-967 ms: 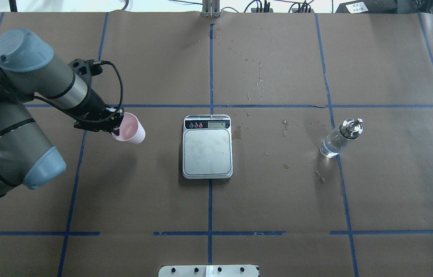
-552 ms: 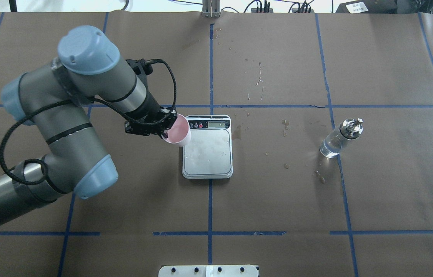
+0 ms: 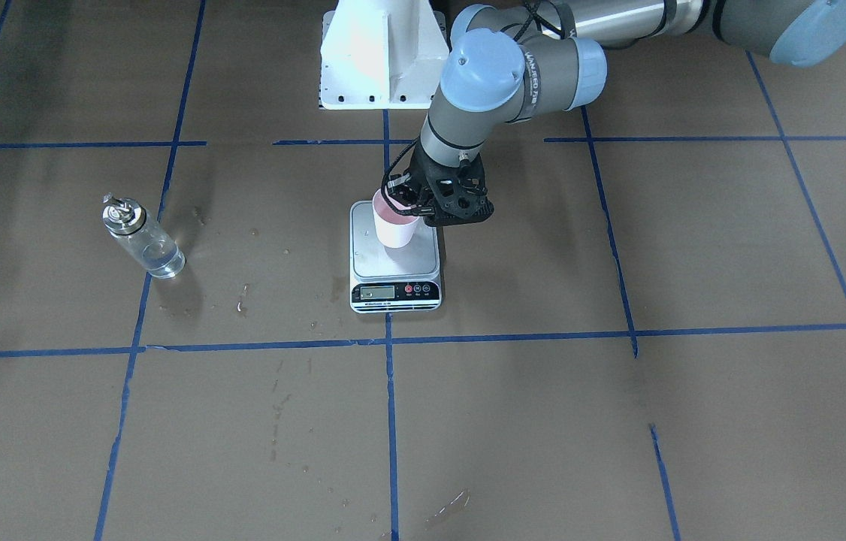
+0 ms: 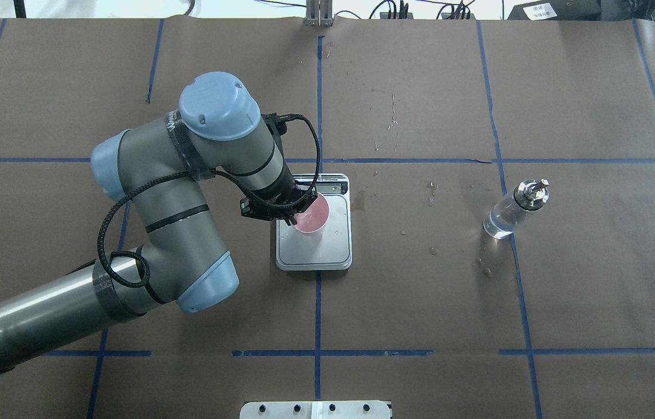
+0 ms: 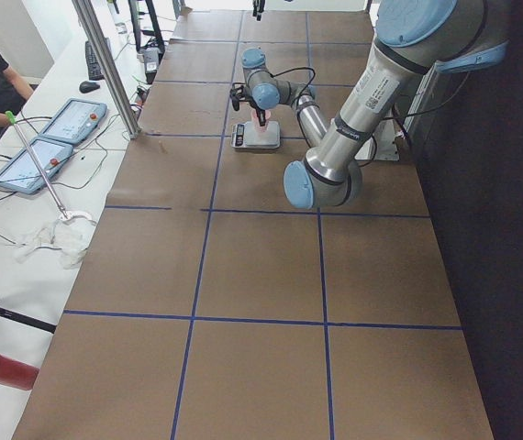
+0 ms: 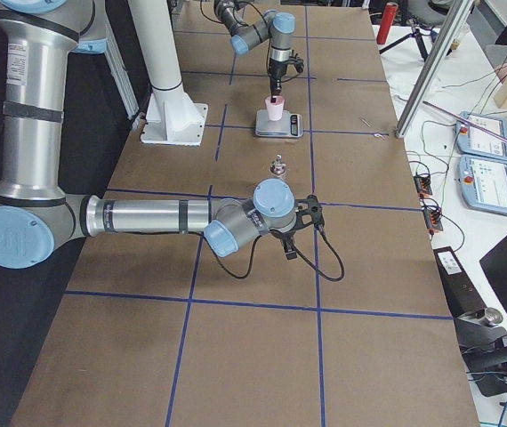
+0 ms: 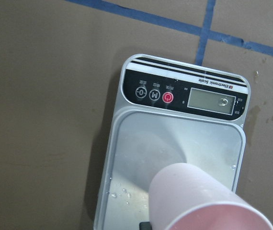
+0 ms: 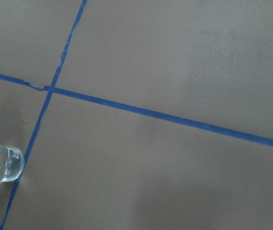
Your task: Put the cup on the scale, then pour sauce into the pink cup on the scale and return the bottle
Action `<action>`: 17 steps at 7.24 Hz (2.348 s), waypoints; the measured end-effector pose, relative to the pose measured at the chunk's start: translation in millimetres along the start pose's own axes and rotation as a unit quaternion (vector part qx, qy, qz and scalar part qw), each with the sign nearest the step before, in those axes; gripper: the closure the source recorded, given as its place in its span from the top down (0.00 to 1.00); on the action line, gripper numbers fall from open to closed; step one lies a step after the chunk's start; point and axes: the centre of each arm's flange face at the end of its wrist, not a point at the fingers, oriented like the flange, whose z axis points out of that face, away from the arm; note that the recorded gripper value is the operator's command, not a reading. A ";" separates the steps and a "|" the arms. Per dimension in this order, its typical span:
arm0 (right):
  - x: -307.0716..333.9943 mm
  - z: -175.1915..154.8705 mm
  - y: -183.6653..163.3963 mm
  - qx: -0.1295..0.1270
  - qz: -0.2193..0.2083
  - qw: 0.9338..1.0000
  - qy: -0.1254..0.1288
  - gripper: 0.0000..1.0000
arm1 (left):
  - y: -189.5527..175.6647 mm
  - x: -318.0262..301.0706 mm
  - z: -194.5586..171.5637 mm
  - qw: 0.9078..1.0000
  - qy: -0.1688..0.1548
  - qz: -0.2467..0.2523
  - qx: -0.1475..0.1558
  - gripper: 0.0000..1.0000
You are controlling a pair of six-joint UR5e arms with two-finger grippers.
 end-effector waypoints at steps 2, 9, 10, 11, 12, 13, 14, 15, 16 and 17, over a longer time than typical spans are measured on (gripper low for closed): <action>0.0 0.0 1.9 0.000 0.001 1.000 0.000 1.00 | -1.5 2.5 4.3 1.000 -0.002 0.001 0.004 0.43; -130.5 -25.6 9.2 0.026 0.074 0.994 -0.079 1.00 | 10.9 -42.3 -98.6 0.996 0.075 0.026 0.047 0.51; -163.7 -25.3 12.8 0.032 0.081 0.992 -0.086 1.00 | 8.4 -60.2 -111.1 0.995 0.078 0.022 0.057 0.51; -201.0 -17.9 18.9 0.041 0.083 0.992 -0.083 1.00 | 2.0 -71.2 -120.2 0.995 0.078 0.017 0.067 0.51; -231.8 -7.0 26.9 0.049 0.088 0.992 -0.077 1.00 | -4.8 -78.7 -126.5 0.994 0.077 0.011 0.075 0.51; -255.9 5.9 34.8 0.056 0.092 0.992 -0.071 1.00 | -10.5 -85.1 -130.0 0.994 0.076 0.007 0.080 0.51; -276.1 19.9 43.4 0.064 0.091 0.992 -0.063 1.00 | -14.8 -89.9 -132.4 0.994 0.074 0.003 0.084 0.51; -291.2 38.7 54.2 0.078 0.085 0.992 -0.046 1.00 | -18.4 -93.2 -135.2 0.993 0.074 0.000 0.088 0.51; -305.5 62.2 68.7 0.101 0.072 0.992 -0.019 1.00 | -21.6 -96.2 -137.4 0.993 0.073 -0.003 0.091 0.51; -318.2 83.1 85.8 0.126 0.056 0.990 0.007 1.00 | -25.2 -101.5 -139.5 0.993 0.071 -0.006 0.094 0.55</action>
